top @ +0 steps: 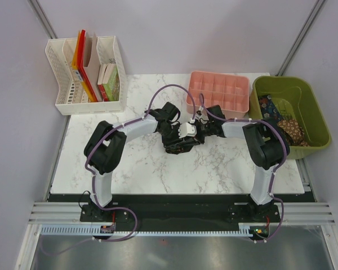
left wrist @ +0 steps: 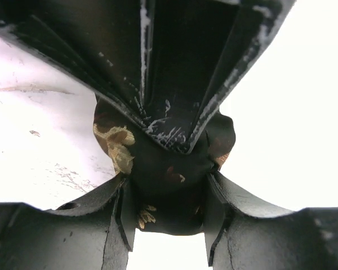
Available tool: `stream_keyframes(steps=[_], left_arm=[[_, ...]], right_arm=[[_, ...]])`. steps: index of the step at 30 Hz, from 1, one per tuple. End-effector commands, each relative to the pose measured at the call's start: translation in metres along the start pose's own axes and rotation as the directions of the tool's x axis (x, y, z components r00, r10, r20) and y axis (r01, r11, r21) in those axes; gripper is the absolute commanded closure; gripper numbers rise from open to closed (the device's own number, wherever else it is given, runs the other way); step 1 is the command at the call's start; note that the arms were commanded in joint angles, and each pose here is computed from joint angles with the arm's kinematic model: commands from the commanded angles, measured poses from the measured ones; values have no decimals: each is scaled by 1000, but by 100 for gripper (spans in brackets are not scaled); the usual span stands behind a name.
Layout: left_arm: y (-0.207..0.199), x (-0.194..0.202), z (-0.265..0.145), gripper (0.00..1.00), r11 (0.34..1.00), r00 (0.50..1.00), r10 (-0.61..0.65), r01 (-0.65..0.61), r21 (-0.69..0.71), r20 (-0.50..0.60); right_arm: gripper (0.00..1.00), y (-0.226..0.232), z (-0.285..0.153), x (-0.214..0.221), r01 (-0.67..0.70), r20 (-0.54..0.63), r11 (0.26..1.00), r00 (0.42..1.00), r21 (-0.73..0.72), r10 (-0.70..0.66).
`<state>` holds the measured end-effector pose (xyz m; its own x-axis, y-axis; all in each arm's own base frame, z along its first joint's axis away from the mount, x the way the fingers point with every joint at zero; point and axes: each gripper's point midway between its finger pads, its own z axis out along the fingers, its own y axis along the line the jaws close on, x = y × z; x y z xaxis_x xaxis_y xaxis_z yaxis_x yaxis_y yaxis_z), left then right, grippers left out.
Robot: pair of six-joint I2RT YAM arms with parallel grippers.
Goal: Roll the ties
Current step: Roll the tie at the center of the board.
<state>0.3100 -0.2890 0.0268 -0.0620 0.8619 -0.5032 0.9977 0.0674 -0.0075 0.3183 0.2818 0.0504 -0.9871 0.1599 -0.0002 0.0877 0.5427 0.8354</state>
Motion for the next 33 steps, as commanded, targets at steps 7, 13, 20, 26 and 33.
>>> stream_keyframes(steps=[7,13,20,26,33], left_arm=[[-16,-5,-15,50,999,1000,-1,0,54,9],[-11,-23,-23,49,999,998,12,-14,45,57],[-9,-46,-34,48,999,993,15,-20,44,120],[-7,-57,-36,45,999,990,16,-23,45,142],[-8,-57,-39,31,998,987,50,-56,36,153]], right_arm=[[96,-41,2,-3,-3,11,986,1000,165,1],[100,-58,5,-2,-4,-6,975,1000,224,5],[100,-72,2,-4,-9,-11,961,1000,275,12],[100,-88,-2,-3,-11,-16,942,1000,335,17],[100,-102,-5,-3,-10,-23,918,1000,398,20]])
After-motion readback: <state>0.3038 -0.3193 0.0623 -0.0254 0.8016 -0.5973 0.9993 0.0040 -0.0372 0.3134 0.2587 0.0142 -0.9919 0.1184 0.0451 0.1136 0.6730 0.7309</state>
